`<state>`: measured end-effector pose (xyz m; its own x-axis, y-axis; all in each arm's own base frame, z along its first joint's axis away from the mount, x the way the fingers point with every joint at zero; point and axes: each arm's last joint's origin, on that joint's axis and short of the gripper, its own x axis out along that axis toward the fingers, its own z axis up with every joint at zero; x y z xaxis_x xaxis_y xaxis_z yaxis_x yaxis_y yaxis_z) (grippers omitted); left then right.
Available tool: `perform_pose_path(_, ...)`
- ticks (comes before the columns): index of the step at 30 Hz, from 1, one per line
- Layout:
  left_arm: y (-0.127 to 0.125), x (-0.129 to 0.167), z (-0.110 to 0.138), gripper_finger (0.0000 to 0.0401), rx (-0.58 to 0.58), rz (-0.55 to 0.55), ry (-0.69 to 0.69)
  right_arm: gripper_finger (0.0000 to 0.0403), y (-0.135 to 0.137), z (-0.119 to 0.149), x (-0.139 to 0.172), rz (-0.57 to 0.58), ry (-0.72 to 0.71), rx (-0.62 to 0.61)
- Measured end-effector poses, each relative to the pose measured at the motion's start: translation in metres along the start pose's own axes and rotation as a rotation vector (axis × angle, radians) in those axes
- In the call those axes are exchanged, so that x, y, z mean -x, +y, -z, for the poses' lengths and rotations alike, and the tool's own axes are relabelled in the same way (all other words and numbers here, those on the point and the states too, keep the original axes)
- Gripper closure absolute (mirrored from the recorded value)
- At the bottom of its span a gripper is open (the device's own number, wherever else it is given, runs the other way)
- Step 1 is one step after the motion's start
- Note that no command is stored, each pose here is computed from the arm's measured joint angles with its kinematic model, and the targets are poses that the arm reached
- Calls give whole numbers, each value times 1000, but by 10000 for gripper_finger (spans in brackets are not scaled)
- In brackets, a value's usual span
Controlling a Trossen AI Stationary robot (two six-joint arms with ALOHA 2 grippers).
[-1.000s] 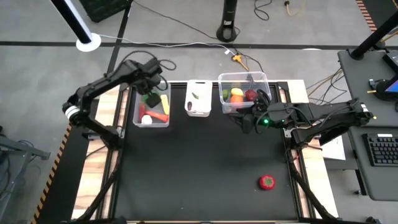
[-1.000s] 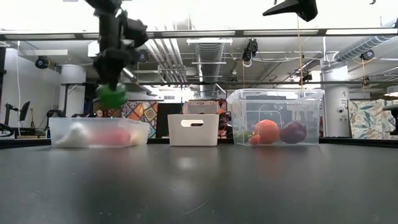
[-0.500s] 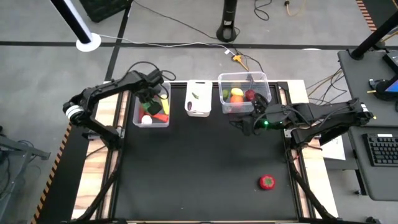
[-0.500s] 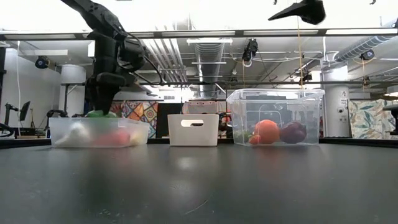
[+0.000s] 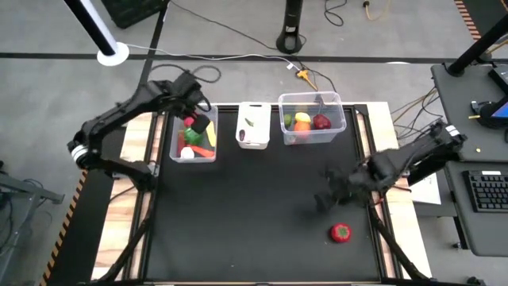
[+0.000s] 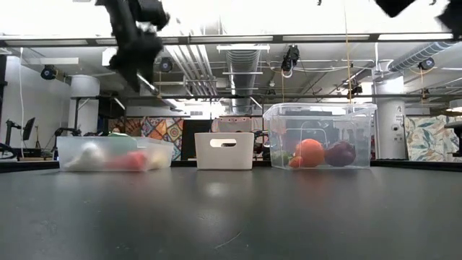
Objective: Sort produce into baskets
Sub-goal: Put the red tomato into the right transparent bin
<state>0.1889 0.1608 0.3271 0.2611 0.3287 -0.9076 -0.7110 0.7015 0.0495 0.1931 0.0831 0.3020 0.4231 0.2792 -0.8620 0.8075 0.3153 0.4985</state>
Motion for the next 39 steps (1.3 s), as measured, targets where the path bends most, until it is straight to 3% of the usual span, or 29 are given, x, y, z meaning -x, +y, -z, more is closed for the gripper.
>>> perform_pose_path(7,-16,74,5,56,63,93,-320,42,0,46,-39,213,130,-48)
perform_pose_path(14,-17,113,19,56,123,128,-490,42,-10,69,-68,416,111,-94)
perform_pose_path(21,-14,119,26,56,146,126,-509,42,-20,70,-94,512,90,-75)
perform_pose_path(25,-15,118,26,56,152,128,-503,42,-27,69,-109,480,121,-70)
perform_pose_path(32,-18,114,23,56,143,132,-489,43,-44,65,-119,529,118,-86)
perform_pose_path(39,-23,109,19,56,125,140,-471,96,-43,65,-120,514,123,-86)
